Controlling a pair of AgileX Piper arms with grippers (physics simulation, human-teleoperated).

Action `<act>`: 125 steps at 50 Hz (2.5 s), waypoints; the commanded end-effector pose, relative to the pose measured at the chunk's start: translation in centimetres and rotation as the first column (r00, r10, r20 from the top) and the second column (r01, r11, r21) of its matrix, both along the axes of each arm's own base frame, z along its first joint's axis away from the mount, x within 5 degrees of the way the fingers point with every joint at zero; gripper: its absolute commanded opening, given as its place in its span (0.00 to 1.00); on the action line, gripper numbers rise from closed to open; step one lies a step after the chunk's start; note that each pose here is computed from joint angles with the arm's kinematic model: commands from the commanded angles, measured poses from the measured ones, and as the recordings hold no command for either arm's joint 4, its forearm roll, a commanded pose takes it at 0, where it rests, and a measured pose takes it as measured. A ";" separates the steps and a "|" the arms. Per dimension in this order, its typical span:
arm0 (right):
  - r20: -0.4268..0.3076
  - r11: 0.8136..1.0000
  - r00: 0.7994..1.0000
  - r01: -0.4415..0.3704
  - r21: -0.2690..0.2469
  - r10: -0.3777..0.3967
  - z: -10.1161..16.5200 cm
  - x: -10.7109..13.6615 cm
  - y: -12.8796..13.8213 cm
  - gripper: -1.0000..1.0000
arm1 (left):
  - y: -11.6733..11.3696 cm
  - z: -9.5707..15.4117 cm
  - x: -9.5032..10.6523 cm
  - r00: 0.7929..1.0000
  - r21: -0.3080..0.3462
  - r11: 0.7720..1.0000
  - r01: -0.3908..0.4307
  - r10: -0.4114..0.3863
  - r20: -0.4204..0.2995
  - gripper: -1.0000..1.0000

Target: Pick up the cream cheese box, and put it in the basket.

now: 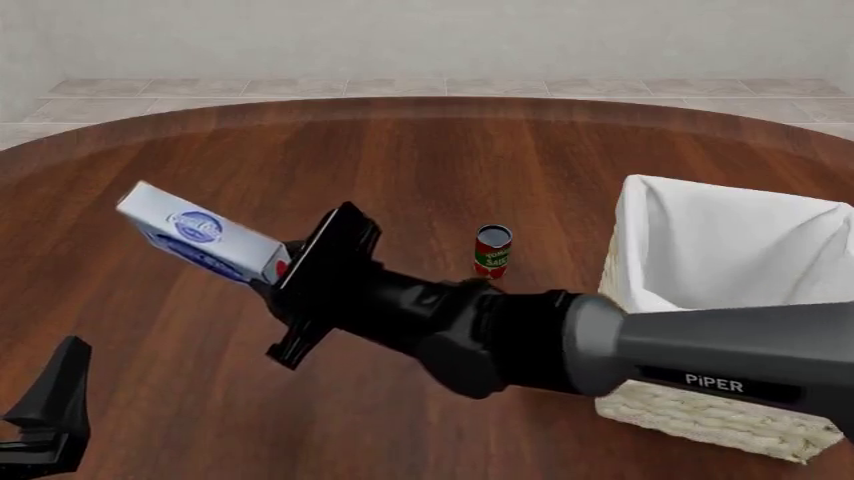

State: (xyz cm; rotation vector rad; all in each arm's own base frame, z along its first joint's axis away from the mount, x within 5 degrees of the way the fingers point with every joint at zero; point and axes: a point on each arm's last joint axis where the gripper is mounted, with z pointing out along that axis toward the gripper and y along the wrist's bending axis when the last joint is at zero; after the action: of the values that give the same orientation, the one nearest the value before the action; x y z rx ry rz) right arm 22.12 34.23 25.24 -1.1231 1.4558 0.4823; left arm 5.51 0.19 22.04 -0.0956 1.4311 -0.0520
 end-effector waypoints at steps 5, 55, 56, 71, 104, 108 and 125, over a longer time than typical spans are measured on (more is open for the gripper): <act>0.005 0.999 1.000 0.023 0.036 -0.024 1.3 0.0 -1.4 0.00 | 0.0 0.0 0.0 1.000 0.007 1.000 0.000 0.000 0.000 1.00; 0.023 0.994 0.996 0.079 0.079 -0.081 3.6 0.0 -4.9 0.00 | 0.0 0.1 0.0 1.000 0.018 1.000 0.000 0.000 0.003 1.00; 0.024 0.994 0.996 0.079 0.079 -0.081 3.6 0.0 -5.0 0.00 | 0.0 0.1 0.0 1.000 0.018 1.000 0.000 0.000 0.003 1.00; 0.037 0.992 0.995 0.090 0.092 -0.094 4.7 -0.2 -6.1 0.00 | 0.0 0.0 0.0 1.000 0.019 1.000 0.001 -0.001 0.002 1.00; 0.059 0.987 0.990 0.122 0.103 -0.128 6.1 -0.4 -8.3 0.00 | 0.0 0.0 0.0 1.000 0.027 1.000 0.001 -0.001 0.003 1.00; 0.061 0.986 0.989 0.127 0.104 -0.134 6.2 -0.4 -8.6 0.00 | 0.0 0.0 0.0 1.000 0.029 1.000 0.002 -0.002 0.003 1.00; 0.073 0.983 0.985 0.150 0.107 -0.158 7.0 -0.5 -10.0 0.00 | 0.0 0.0 0.0 1.000 0.032 0.999 0.003 -0.003 0.002 1.00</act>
State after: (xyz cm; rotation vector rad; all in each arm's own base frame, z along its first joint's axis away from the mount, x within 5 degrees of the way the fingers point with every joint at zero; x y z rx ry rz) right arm 21.66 25.02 31.40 -0.9633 1.4244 0.3923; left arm 5.51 0.16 22.07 -0.0690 1.4297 -0.0323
